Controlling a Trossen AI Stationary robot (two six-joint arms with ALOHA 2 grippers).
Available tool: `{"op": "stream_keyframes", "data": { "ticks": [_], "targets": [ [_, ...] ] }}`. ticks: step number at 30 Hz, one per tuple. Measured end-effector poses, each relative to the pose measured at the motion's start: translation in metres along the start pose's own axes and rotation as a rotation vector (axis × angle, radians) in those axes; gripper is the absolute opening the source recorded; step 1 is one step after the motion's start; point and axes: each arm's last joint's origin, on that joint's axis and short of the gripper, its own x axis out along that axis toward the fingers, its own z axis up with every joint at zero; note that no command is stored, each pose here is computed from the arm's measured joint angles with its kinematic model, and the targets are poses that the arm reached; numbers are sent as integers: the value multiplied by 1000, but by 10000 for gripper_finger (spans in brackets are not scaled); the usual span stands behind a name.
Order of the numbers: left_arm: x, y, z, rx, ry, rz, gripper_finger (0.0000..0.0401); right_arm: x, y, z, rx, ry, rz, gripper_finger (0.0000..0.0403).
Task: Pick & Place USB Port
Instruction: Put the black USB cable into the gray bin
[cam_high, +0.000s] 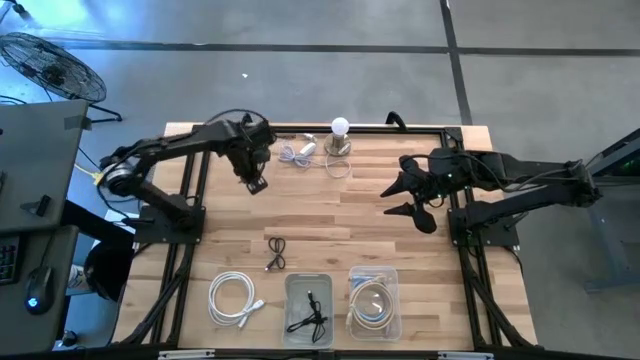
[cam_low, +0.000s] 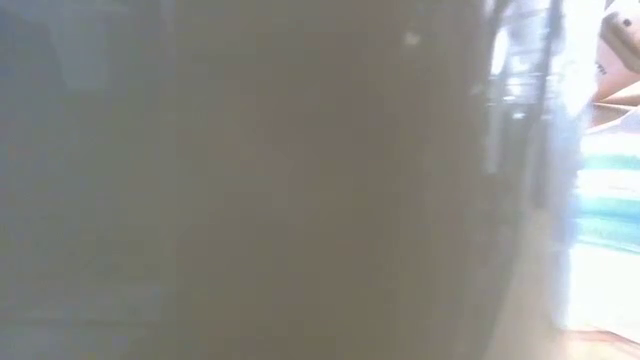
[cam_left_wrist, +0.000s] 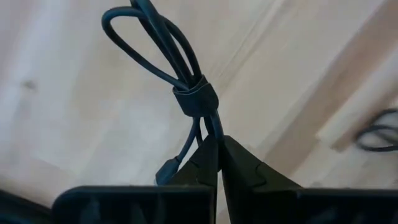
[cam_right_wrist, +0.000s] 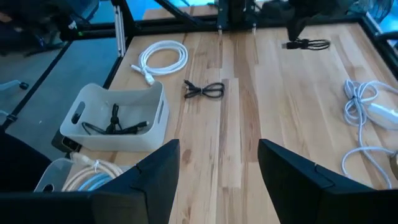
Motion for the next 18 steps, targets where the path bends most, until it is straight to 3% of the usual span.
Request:
{"op": "stream_keyframes", "data": {
  "ticks": [4, 10, 14, 18],
  "targets": [
    [-52, -15, 4, 49, -231, -12, 1, 0, 0, 4, -7, -39, 3, 209],
    [-129, -43, 0, 167, -714, -79, 1, -2, 1, 17, -67, -177, 8, 209],
    [-159, -59, -9, 295, -959, -125, 1, -4, 3, 31, -102, -320, 12, 208],
    [-172, -75, -10, 454, -1103, -192, 0, -1, 3, 41, -110, -419, 15, 209]
  ]
}}
